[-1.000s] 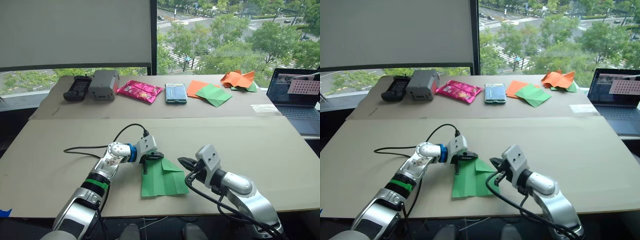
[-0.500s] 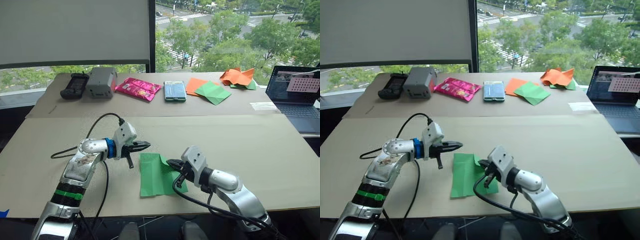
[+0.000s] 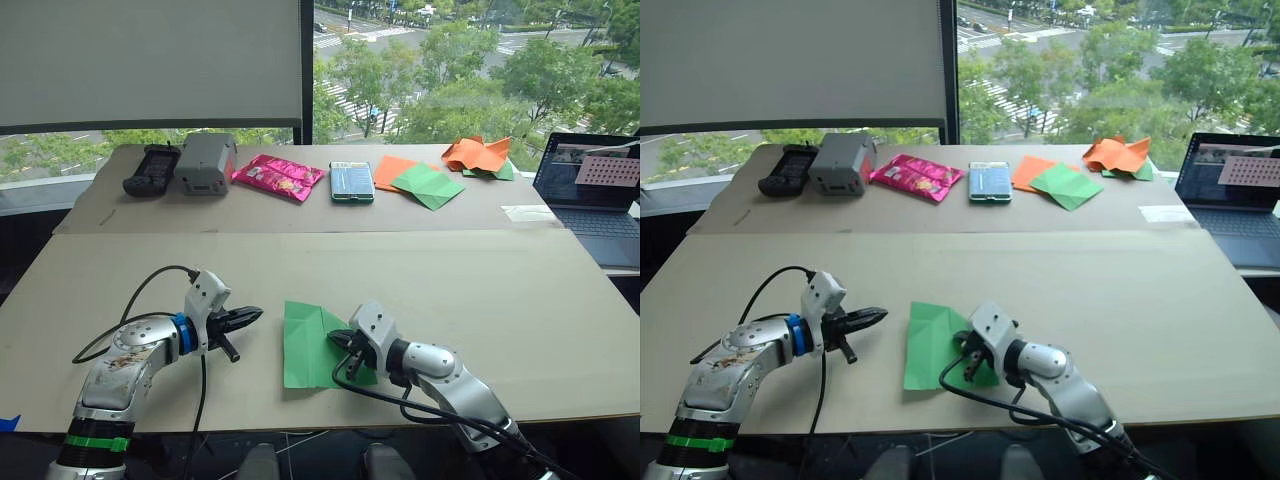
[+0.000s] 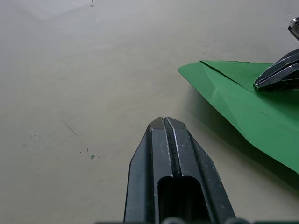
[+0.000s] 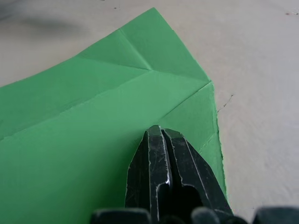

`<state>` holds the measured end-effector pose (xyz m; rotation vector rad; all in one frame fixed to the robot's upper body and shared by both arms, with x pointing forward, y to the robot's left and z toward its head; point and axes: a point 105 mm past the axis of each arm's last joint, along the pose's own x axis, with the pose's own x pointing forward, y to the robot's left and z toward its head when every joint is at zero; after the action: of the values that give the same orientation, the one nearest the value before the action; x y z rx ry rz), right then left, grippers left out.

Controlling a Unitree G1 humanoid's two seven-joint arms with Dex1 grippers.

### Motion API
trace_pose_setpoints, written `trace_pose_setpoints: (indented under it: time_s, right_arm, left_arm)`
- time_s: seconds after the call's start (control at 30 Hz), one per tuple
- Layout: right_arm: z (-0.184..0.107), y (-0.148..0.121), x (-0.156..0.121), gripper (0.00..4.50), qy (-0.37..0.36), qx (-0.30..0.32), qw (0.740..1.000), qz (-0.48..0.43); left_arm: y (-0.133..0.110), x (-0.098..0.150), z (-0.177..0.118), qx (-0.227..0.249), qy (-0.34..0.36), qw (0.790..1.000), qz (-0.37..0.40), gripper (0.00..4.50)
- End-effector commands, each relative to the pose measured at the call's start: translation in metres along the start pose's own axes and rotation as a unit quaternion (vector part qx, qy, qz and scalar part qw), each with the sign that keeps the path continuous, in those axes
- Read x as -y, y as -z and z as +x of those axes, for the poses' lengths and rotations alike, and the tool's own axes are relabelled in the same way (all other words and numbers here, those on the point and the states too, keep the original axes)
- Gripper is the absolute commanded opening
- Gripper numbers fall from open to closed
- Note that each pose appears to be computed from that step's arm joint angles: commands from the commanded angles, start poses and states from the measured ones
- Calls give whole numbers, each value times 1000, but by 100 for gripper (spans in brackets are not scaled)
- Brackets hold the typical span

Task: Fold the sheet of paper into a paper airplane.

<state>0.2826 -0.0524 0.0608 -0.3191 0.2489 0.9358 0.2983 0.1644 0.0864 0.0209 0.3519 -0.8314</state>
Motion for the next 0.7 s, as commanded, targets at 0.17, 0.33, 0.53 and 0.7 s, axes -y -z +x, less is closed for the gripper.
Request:
trace_pose_setpoints:
  time_s: [0.17,0.33,0.53,0.7]
  right_arm:
    - [-1,-1,2,0,8,-1,1000,-4]
    - [0,0,1,0,10,-3,1000,-4]
    - [0,0,1,0,16,-3,1000,0]
    - [1,-1,0,0,18,-1,1000,2]
  left_arm:
    - [-7,11,5,34,17,995,-94,218]
    - [-9,13,12,35,14,994,-104,251]
    - [-8,20,22,29,29,995,-90,251]
    - [-4,27,26,17,45,996,-70,72]
